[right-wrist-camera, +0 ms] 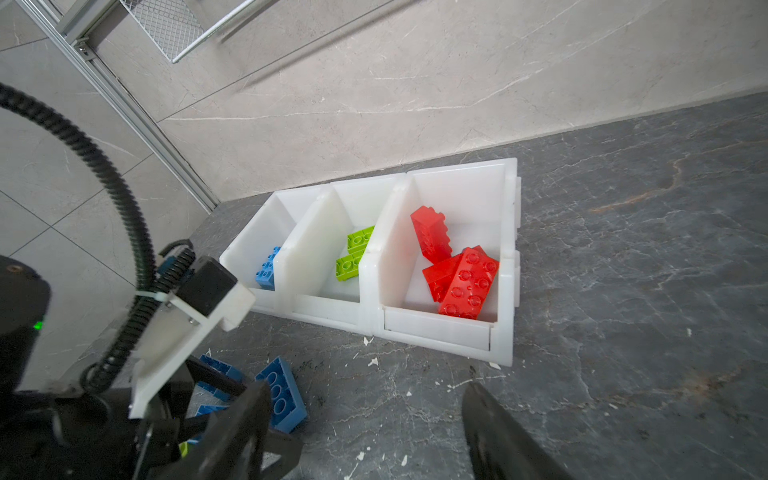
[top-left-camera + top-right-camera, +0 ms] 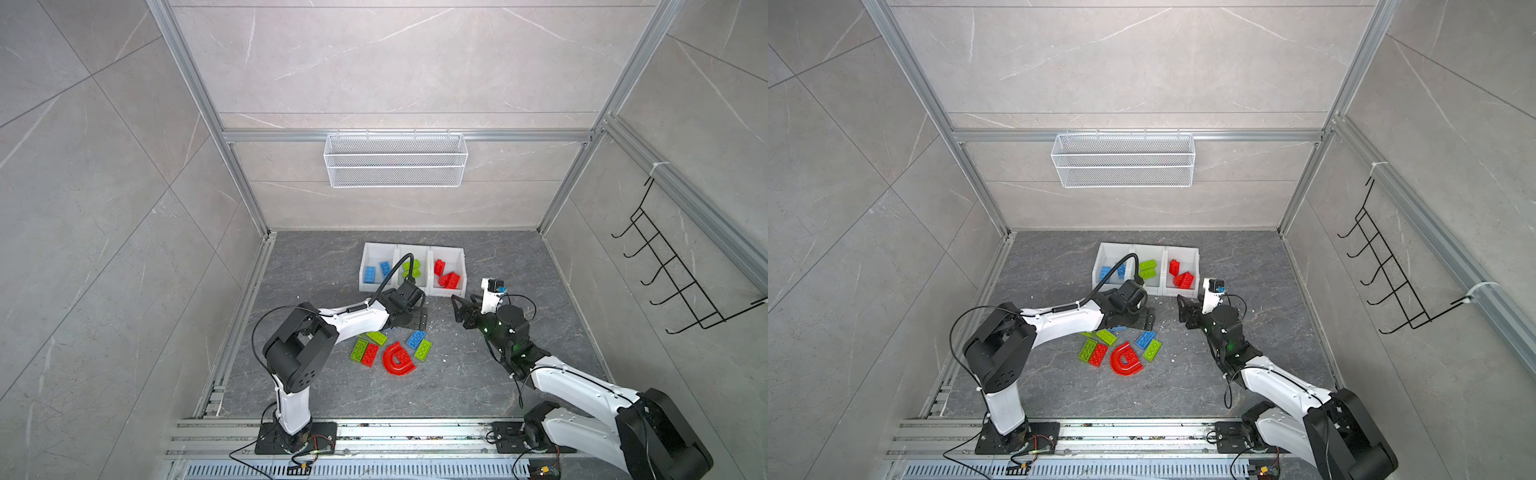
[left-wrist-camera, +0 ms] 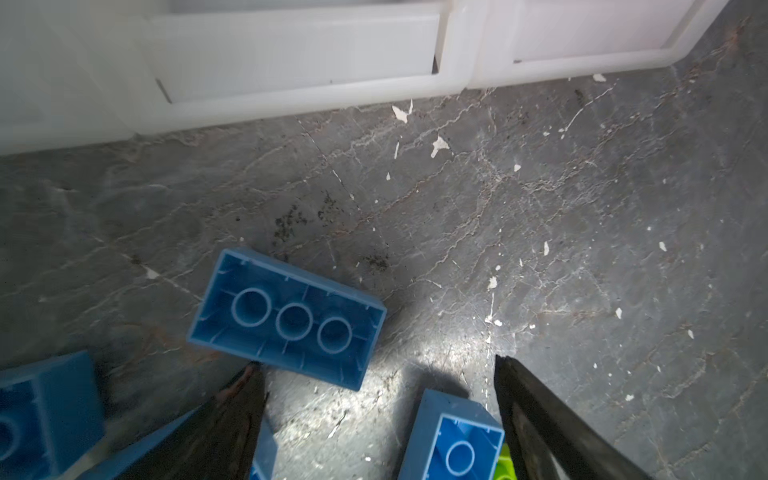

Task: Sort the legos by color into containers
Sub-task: 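Return the left gripper to the pile and grasp another blue brick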

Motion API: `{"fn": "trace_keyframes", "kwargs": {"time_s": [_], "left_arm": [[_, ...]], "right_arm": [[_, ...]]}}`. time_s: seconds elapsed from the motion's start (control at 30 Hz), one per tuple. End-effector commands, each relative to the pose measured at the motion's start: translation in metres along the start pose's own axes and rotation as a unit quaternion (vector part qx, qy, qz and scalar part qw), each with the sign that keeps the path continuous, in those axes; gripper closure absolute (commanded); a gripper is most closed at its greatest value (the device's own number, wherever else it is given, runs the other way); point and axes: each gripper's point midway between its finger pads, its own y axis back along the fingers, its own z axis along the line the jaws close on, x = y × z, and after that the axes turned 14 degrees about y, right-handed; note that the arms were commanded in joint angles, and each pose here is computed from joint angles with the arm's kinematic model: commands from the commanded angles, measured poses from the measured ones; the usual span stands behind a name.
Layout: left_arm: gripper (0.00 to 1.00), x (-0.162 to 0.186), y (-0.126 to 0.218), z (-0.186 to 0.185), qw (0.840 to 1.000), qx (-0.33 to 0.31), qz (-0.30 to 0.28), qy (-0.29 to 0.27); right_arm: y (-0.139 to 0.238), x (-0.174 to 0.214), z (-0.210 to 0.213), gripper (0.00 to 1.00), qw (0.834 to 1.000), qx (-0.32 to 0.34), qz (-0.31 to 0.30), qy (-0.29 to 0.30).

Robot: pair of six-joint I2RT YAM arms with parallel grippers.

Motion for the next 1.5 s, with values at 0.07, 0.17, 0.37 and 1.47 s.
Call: {"fn": "trace_keyframes", "kwargs": {"time_s": [0.07, 0.17, 0.37, 1.47], "left_arm": [[0.11, -0.017, -0.003, -0.018, 0.999, 0.021, -0.023, 0.012], [0.11, -0.022, -0.006, -0.019, 0.999, 0.014, -0.029, 0.005], [0.11, -0.03, -0.015, -0.019, 0.999, 0.001, -0.033, -0.006], [0.41, -0.04, -0.03, 0.018, 0.996, -0.069, -0.036, -0.037]], "right_arm": [[0.0, -0.015, 0.005, 0.26, 1.0, -0.008, -0.016, 0.009], [0.0, -0.016, 0.006, 0.26, 1.0, -0.009, -0.016, 0.009], [0.002, -0.018, 0.006, 0.26, 1.0, -0.009, -0.019, 0.01], [-0.001, -0.015, 0.006, 0.25, 1.0, -0.007, -0.01, 0.014]]}}
